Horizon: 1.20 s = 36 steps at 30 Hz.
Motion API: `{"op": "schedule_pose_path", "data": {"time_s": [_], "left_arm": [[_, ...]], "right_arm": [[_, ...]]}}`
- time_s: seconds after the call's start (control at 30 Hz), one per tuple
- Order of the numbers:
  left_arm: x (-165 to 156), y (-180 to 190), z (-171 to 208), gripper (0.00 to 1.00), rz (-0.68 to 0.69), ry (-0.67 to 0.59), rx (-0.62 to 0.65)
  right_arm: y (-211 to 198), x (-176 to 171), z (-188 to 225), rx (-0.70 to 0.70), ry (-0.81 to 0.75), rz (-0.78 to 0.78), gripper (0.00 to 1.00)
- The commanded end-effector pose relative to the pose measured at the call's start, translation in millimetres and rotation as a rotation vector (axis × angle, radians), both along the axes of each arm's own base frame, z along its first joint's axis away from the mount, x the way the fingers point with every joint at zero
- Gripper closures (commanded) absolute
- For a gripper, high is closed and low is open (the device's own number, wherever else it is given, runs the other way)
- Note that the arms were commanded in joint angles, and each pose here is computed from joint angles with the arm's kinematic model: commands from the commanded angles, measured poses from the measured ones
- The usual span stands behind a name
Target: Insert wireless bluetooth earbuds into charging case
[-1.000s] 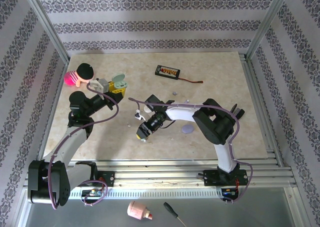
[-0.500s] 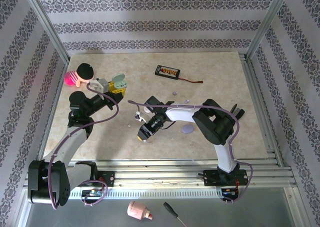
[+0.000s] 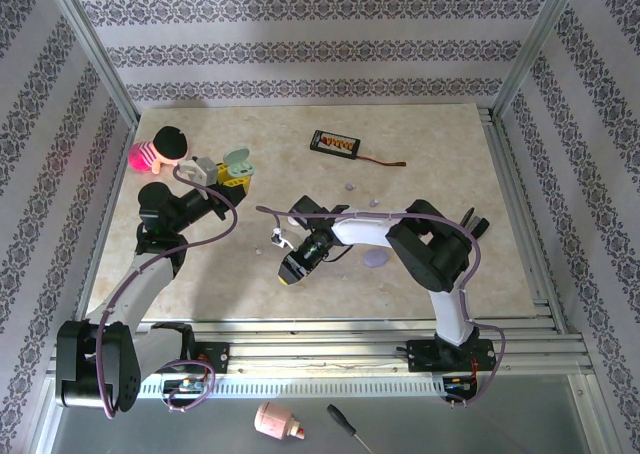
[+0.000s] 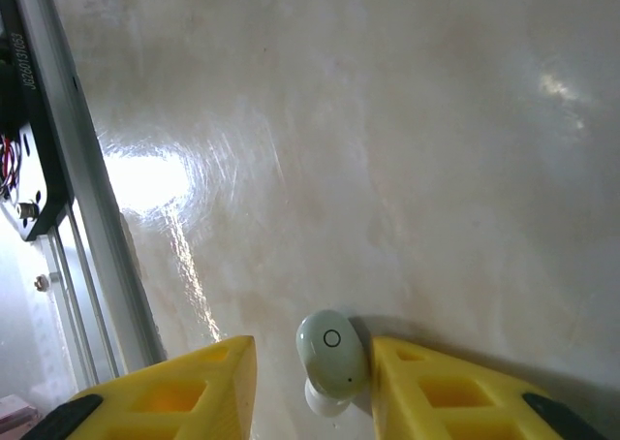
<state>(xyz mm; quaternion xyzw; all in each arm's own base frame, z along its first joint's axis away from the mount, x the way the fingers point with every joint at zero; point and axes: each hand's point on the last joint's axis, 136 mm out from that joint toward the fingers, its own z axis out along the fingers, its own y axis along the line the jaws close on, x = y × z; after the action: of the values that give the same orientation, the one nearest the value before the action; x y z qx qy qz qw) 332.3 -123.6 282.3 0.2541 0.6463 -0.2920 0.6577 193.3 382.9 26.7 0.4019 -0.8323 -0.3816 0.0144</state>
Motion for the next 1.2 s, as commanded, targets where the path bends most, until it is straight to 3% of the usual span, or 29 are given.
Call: {"op": "schedule_pose_path", "data": {"time_s": [0.0, 0.63, 0.87, 1.17], "left_arm": [[-1, 2, 2, 0.76, -0.003, -0.019, 0.013], [-2, 2, -1, 0.76, -0.006, -0.015, 0.01], [-2, 1, -1, 0.76, -0.011, -0.027, 0.013], [-4, -9, 6, 0.77, -0.054, -0.056, -0.006]], "right_arm": [[-4, -11, -1, -0.015, 0.019, 0.02, 0.66], [-4, -3, -14, -0.052, 0.041, -0.045, 0.8], [-16, 16, 13, -0.025, -0.026, -0.129, 0.85], [-59, 72, 74, 0.025, -0.219, -0.353, 0.86]]}}
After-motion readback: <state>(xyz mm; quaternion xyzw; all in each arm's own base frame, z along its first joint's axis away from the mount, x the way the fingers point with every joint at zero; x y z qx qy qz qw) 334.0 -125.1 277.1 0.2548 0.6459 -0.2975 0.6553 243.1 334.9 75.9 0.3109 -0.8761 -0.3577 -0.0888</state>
